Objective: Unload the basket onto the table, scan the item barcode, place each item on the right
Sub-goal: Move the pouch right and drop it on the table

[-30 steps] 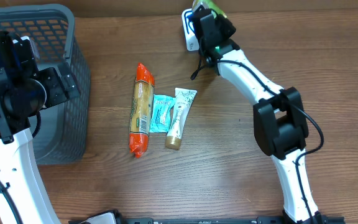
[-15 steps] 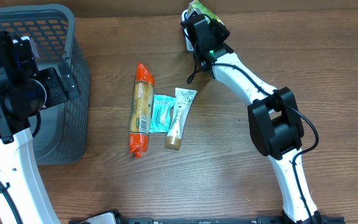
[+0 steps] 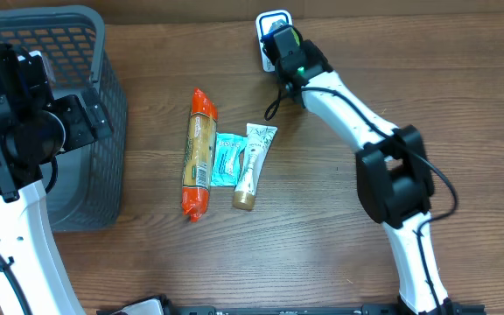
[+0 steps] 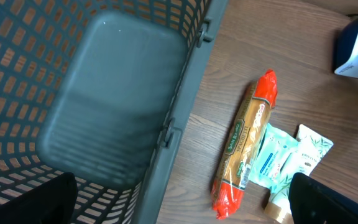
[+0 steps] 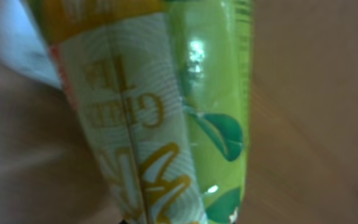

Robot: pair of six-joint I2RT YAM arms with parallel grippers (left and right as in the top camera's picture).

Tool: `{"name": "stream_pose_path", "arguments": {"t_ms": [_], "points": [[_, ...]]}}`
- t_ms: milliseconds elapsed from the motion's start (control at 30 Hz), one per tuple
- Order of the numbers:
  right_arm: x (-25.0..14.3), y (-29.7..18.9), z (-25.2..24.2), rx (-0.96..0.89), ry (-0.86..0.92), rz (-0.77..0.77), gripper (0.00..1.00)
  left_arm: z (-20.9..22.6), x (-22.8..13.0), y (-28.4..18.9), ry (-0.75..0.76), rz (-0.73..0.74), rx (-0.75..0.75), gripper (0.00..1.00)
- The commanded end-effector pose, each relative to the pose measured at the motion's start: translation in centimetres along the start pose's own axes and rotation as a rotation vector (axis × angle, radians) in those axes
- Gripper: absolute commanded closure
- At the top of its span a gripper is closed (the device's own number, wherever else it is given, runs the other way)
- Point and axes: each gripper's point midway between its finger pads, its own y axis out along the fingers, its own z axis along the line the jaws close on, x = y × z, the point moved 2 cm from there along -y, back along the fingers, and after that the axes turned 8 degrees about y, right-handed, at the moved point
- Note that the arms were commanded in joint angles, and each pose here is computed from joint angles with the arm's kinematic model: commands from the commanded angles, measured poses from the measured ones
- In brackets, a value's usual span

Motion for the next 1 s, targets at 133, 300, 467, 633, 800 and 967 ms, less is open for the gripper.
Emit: {"name": "stream_pose_path", "arguments": {"t_ms": [133, 300, 467, 633, 800, 967], "points": [[2.3, -18.7, -9.6, 0.498, 0.836, -0.012, 0.96, -0.1, 0.1, 0.1, -0.008, -0.001, -0.007, 0.00], [-6.0, -17.3, -13.0, 0.364, 1.120, 0.347, 0.96, -0.1, 0.1, 0.1, -0.008, -0.001, -0.007, 0.00], [-13.8, -14.2, -15.1, 0.164, 1.319, 0.601, 0.96, -0.1, 0.1, 0.1, -0.008, 0.000, -0.007, 0.00], [-23.3, -10.4, -16.1, -0.130, 1.613, 0.828, 0.96, -0.1, 0.1, 0.1, -0.008, 0.000, -0.007, 0.01], [-28.7, -7.9, -15.9, -0.208, 1.707, 0.893, 0.96, -0.1, 0.1, 0.1, -0.008, 0.000, -0.007, 0.00], [-30.3, -7.2, -15.7, -0.181, 1.675, 0.906, 0.48, -0.1, 0.1, 0.1, -0.008, -0.001, -0.007, 0.00]]}}
